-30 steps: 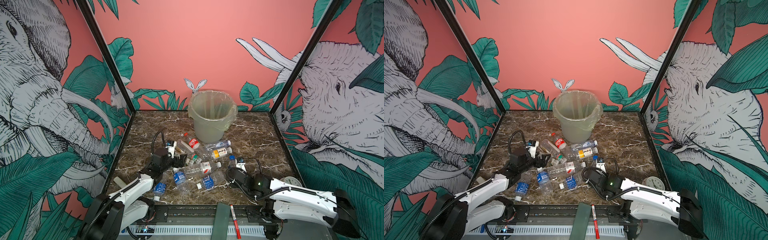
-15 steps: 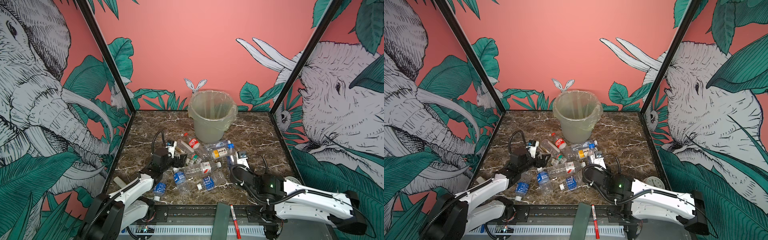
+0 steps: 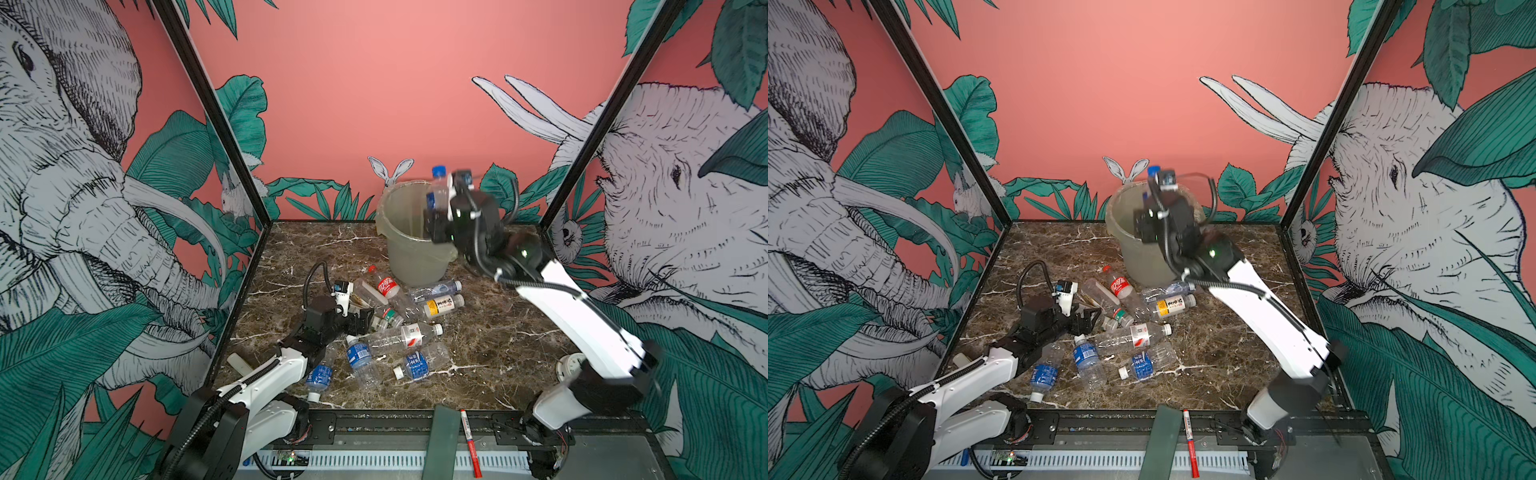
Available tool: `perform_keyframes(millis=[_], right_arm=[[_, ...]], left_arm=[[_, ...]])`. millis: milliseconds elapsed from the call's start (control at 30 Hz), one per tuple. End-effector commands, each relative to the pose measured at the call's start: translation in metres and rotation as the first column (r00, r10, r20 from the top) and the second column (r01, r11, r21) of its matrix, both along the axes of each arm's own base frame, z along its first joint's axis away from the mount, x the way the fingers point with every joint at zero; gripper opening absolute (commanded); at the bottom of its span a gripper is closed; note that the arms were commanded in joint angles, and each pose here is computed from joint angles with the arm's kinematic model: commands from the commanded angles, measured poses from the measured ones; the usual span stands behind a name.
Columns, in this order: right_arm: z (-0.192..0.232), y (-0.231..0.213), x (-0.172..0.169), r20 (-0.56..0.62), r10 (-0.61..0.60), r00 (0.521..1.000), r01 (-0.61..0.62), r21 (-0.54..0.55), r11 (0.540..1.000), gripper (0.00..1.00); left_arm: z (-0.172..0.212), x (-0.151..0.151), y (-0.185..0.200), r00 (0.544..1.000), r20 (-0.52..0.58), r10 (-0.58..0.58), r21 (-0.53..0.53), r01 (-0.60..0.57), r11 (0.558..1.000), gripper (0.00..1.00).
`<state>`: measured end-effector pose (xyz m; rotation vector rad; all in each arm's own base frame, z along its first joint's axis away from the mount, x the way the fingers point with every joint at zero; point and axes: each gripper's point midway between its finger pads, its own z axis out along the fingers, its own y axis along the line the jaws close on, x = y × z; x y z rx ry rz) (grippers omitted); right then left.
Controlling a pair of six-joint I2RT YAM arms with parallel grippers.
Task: Throw the plastic bottles in the bin
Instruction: 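Carry the blue-capped bottle over the bin and open the right gripper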
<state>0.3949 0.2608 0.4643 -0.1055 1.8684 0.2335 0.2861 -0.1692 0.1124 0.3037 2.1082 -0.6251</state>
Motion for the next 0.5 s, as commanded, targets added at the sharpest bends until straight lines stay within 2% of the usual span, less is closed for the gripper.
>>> perform_keyframes(millis=[0, 167, 267, 400, 467], right_arm=[[-0.012, -0.003, 0.036, -0.078, -0.001, 0.997, -0.009, -0.136, 0.991, 0.99], [0.006, -0.033, 0.023, -0.051, -0.089, 0.995, 0.080, -0.156, 0.985, 0.99], [0.005, -0.036, 0.020, -0.009, -0.077, 0.997, 0.074, -0.163, 0.984, 0.99], [0.009, -0.056, -0.011, 0.131, -0.036, 0.991, 0.043, -0.056, 0.998, 0.99], [0.001, -0.070, -0.019, 0.137, -0.057, 0.989, 0.066, -0.062, 0.996, 0.99]], left_arm=[[0.019, 0.003, 0.000, 0.999, 0.048, 0.006, -0.003, -0.006, 1.000, 0.90], [0.024, -0.001, 0.007, 0.997, 0.065, 0.030, 0.010, -0.030, 0.999, 0.90], [0.027, 0.000, 0.010, 0.996, 0.069, 0.047, 0.008, -0.048, 0.999, 0.92], [0.033, 0.001, 0.008, 0.996, 0.083, 0.043, -0.008, -0.043, 0.999, 0.95], [0.036, -0.001, 0.006, 0.995, 0.098, 0.030, -0.022, -0.028, 0.999, 0.96]])
